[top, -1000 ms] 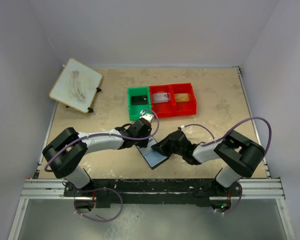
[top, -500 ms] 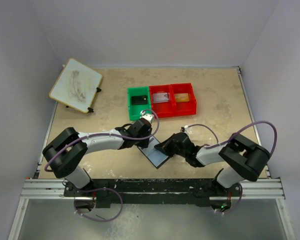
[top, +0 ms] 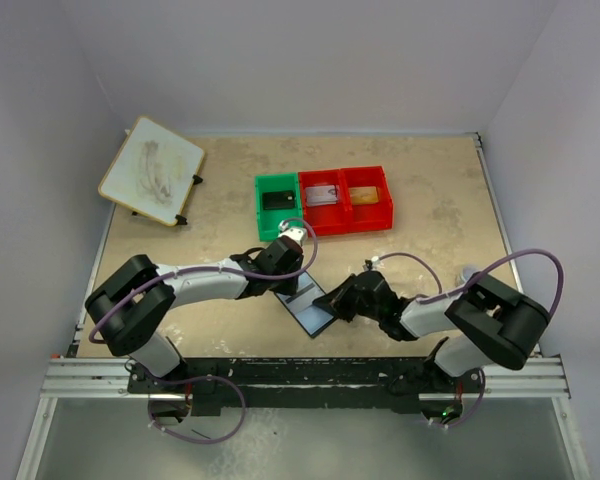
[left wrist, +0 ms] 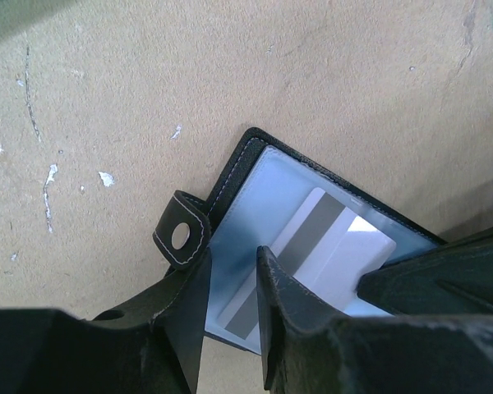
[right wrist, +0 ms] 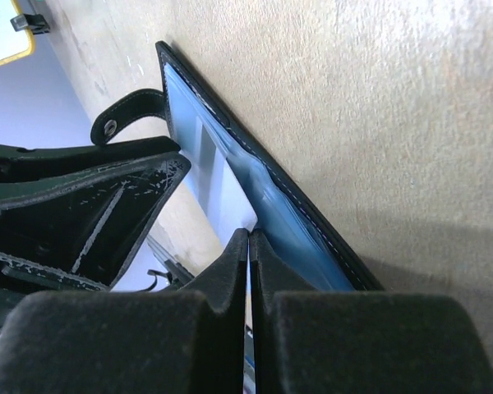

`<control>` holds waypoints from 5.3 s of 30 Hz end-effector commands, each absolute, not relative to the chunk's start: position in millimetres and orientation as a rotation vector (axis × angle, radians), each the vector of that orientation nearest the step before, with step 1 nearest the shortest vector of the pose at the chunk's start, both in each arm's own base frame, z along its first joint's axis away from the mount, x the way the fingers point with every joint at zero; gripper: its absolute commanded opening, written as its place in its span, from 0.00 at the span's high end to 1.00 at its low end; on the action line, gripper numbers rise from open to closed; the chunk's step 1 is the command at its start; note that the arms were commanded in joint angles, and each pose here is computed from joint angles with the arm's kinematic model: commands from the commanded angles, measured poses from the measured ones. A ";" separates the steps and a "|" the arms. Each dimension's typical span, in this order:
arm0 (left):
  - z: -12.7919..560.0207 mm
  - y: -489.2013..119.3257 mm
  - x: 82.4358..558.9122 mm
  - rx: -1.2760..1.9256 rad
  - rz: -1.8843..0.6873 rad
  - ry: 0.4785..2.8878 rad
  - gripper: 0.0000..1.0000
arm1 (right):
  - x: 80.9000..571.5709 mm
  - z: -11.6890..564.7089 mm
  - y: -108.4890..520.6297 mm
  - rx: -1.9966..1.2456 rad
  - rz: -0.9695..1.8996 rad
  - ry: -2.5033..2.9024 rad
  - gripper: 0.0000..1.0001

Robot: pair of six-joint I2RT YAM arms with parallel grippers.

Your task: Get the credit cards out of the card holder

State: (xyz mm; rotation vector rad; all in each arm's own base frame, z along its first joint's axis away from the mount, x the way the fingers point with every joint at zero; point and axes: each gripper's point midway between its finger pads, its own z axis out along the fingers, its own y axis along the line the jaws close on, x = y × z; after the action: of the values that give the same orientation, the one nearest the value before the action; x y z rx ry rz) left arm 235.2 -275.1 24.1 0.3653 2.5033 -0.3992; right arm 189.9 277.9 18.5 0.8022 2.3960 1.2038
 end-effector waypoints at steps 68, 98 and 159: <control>68.4 -287.7 237.7 0.378 -0.512 2.401 0.52 | 217.2 9.7 273.6 0.555 1.243 2.412 1.00; 13.3 -259.4 236.9 0.341 -0.287 2.503 0.73 | 237.8 14.1 299.8 0.192 1.298 2.491 0.94; 24.7 -251.2 227.6 0.288 -0.346 2.476 0.80 | 215.8 33.6 303.6 0.358 1.352 2.437 1.00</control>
State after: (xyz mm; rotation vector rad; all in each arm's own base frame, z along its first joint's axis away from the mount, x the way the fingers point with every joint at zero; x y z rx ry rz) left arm 231.3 -253.5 26.2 0.2978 2.4786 -0.3331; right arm 225.0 305.1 37.7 0.4640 2.3592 1.3845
